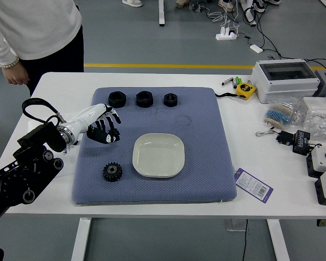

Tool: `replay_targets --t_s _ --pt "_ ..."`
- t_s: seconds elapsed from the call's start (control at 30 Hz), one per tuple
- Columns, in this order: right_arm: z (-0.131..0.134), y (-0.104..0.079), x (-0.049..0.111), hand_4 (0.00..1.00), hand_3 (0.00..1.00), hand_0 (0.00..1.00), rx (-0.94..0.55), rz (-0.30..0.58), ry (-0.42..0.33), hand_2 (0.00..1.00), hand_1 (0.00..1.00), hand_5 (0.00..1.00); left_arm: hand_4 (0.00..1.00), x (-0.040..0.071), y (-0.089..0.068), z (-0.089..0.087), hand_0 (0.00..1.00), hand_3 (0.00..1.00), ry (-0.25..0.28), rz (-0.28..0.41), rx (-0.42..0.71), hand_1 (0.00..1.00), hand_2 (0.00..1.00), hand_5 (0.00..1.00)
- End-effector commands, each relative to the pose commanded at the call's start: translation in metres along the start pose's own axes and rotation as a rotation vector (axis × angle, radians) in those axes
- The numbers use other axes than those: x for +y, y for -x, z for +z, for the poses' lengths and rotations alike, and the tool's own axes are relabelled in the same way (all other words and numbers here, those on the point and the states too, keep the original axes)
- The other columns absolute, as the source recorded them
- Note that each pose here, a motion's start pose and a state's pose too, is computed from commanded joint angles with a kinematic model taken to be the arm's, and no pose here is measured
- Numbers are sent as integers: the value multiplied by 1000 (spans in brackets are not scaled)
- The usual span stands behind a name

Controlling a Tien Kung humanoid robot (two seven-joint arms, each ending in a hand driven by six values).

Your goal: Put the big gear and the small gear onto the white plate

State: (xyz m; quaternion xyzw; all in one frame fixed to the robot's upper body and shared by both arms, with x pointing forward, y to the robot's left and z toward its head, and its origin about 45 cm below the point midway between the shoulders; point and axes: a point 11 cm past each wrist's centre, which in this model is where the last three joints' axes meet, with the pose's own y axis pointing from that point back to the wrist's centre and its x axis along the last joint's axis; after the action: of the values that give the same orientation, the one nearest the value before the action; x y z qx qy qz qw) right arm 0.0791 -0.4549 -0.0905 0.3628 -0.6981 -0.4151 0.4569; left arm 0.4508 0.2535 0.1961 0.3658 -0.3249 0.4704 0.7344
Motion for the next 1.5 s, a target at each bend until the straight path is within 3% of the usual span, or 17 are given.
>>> replay_targets --t_s 0.17,0.3,0.47,0.6,0.63,0.8,0.83,1.0,1.03,1.07,1.2,1.23,1.27,1.5 --pt "1 0 0 883 629 656 -1 1 1 750 657 722 845 6 -2 23 286 516 74 21 24 300 410 2" --pt "2 0 0 883 628 656 0 1 4 750 657 722 836 12 8 55 286 518 166 3 26 301 412 2" --pt "3 -1 0 882 628 656 2 2 6 750 657 720 815 17 31 86 288 527 243 -77 -15 309 421 2" --pt "4 -1 0 882 628 656 2 3 9 750 657 720 815 22 53 101 288 527 281 -156 -57 309 421 2" --pt "4 -1 0 881 627 656 2 3 9 750 657 719 790 22 56 102 308 545 284 -166 -63 383 472 19" --pt "6 -1 0 881 627 656 -1 4 11 750 657 719 790 23 69 109 308 545 313 -201 -111 383 472 19" --pt "7 -1 0 882 627 656 -2 5 11 750 657 720 951 23 70 110 369 567 315 -203 -118 489 536 168" --pt "6 -1 0 882 627 656 2 5 11 750 657 720 951 22 73 108 369 567 302 -220 -146 489 536 168" --pt "6 -2 0 882 627 656 3 4 11 750 657 720 998 21 73 107 508 592 299 -222 -151 598 612 233" --pt "6 -2 0 882 627 656 3 4 11 750 657 720 998 21 73 106 508 592 297 -223 -154 598 612 233" --pt "5 -2 0 882 627 656 1 5 8 750 657 720 998 19 71 104 508 592 287 -220 -168 598 612 233" --pt "4 -2 0 882 627 657 -1 5 7 750 657 718 998 18 70 103 605 605 283 -217 -172 642 671 271" --pt "4 -2 0 882 627 657 -2 5 6 750 657 718 998 18 69 103 605 605 281 -214 -173 642 671 271" --pt "0 -1 0 882 626 657 -15 3 -4 750 657 718 998 16 47 99 646 617 261 -153 -149 651 674 299"
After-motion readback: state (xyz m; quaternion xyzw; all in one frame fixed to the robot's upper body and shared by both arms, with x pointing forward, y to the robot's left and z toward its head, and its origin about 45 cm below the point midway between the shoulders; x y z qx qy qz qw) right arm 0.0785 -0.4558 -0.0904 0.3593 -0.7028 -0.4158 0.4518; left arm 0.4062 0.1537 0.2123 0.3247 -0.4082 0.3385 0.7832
